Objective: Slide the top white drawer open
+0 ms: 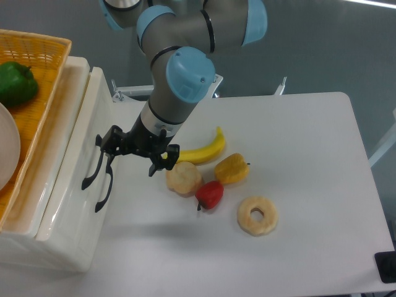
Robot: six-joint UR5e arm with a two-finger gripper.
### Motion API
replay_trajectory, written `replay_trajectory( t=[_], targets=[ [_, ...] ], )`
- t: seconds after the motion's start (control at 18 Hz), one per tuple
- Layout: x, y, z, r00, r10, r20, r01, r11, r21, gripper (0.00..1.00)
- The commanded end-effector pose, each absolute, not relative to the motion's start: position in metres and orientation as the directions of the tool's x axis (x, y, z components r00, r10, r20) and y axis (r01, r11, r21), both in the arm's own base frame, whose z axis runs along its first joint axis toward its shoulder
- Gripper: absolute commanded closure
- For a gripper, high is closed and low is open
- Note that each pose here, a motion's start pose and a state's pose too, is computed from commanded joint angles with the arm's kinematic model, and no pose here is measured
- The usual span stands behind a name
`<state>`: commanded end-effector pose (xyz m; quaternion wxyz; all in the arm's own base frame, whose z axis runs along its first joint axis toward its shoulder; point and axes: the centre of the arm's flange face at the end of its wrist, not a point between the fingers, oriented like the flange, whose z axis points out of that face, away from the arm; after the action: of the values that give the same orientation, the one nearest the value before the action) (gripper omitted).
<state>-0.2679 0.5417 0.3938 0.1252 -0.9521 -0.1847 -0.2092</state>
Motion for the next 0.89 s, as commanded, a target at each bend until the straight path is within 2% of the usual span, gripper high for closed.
replay_trajectory(
  t=[0.89],
  targets=[
    [-0.247, 0.552, 0.384, 0.854, 0.27, 0.444, 0.366, -0.919, -0.144, 0.0]
  ],
)
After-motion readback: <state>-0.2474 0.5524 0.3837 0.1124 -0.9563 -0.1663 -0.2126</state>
